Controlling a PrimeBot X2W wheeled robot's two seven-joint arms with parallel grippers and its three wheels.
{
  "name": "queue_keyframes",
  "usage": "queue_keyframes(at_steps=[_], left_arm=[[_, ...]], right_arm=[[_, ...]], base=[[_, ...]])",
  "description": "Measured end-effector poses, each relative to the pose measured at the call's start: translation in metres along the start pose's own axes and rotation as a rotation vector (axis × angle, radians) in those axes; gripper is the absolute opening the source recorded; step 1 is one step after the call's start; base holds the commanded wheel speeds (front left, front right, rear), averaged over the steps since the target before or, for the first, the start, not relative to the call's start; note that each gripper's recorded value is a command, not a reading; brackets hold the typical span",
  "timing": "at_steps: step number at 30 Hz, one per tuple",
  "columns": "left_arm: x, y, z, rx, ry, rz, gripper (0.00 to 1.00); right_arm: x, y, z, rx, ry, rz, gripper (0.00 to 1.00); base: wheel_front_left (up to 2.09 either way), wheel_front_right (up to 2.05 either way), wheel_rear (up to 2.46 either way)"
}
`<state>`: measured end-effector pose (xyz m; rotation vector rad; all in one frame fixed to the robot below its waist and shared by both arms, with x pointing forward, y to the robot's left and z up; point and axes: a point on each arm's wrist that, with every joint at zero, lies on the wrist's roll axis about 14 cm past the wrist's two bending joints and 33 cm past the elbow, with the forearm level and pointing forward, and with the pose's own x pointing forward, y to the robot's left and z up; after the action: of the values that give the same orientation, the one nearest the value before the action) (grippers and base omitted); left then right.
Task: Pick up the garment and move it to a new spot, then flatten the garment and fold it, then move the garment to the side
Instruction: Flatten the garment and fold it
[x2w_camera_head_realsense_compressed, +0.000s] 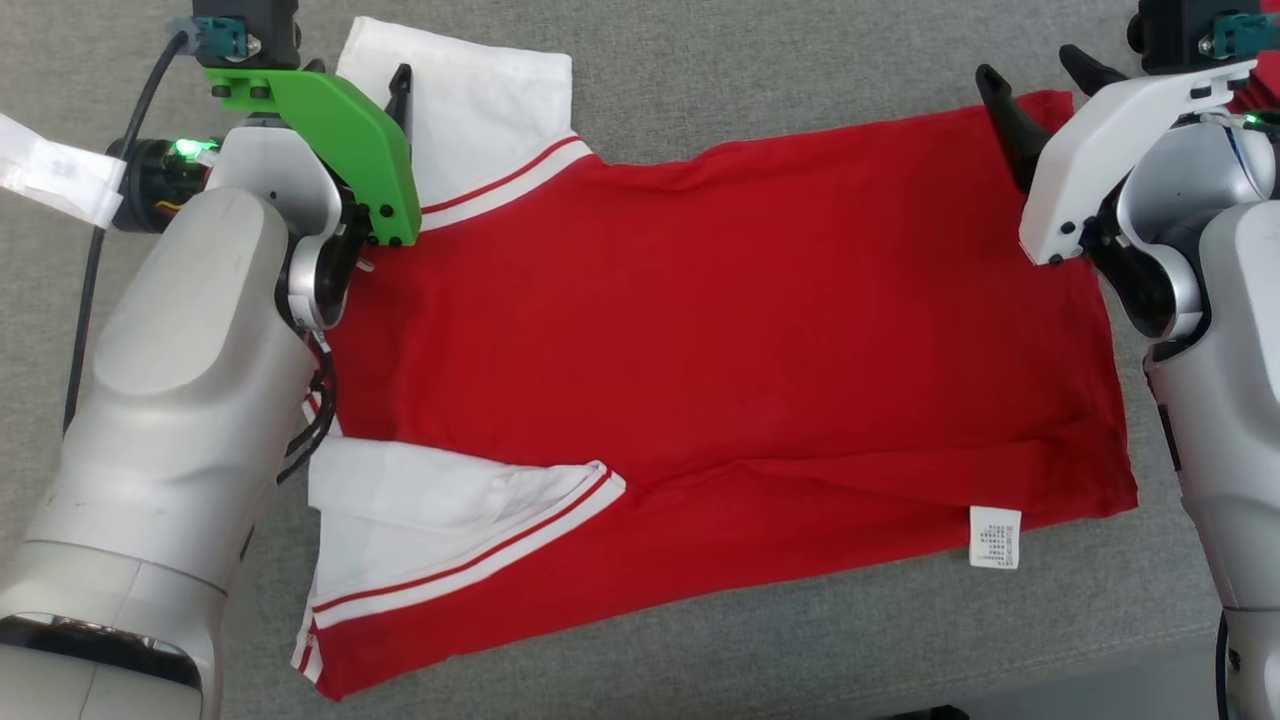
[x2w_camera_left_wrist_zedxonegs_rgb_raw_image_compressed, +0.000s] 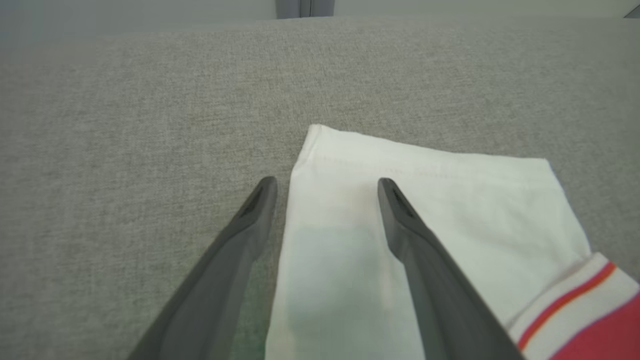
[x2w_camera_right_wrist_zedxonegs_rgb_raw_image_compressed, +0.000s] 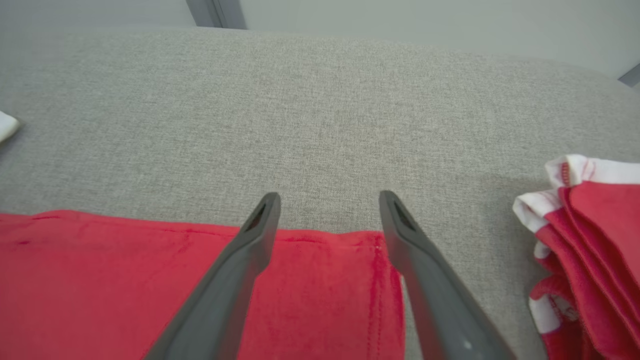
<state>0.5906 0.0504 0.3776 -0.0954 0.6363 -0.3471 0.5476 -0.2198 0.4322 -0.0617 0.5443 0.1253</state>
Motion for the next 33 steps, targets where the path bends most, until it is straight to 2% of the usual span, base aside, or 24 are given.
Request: queue_keyframes(at_steps=[9, 15, 24, 25, 26, 27, 28, 33], left_arm=[[0.024, 0.0, -0.013, -0.012, 0.033, 0.01, 1.0], [0.024, -0.005, -0.019, -0.031, 0.09, -0.012, 1.0], [0.021, -0.013, -0.022, -0.08, 0.129, -0.046, 1.0], [0.022, -0.014, -0.023, -0.08, 0.133, -0.048, 0.93], [0.023, -0.015, -0.024, -0.083, 0.136, -0.054, 0.46], [0.024, -0.015, -0.025, -0.087, 0.137, -0.059, 0.06], [0.024, -0.015, -0.027, -0.091, 0.14, -0.065, 0.0], [0.021, -0.011, -0.028, -0.089, 0.134, -0.076, 0.0]], right_arm=[[0.001, -0.019, -0.017, 0.005, 0.03, -0.034, 1.0], [0.001, -0.025, -0.012, -0.005, 0.019, -0.044, 1.0], [-0.001, -0.015, -0.004, 0.003, 0.001, -0.015, 1.0], [-0.002, -0.013, -0.004, 0.0, 0.003, -0.01, 1.0], [-0.003, -0.014, -0.003, -0.004, 0.0, -0.011, 1.0], [-0.005, -0.016, -0.002, -0.009, -0.003, -0.013, 1.0], [-0.006, -0.019, 0.0, -0.019, -0.005, -0.018, 1.0], [-0.013, -0.026, 0.005, -0.057, -0.012, -0.032, 1.0]], base=[[0.0, 0.0, 0.0], [0.0, 0.0, 0.0], [0.0, 0.0, 0.0], [0.0, 0.0, 0.0], [0.0, 0.0, 0.0], [0.0, 0.0, 0.0], [0.0, 0.0, 0.0], [0.0, 0.0, 0.0]])
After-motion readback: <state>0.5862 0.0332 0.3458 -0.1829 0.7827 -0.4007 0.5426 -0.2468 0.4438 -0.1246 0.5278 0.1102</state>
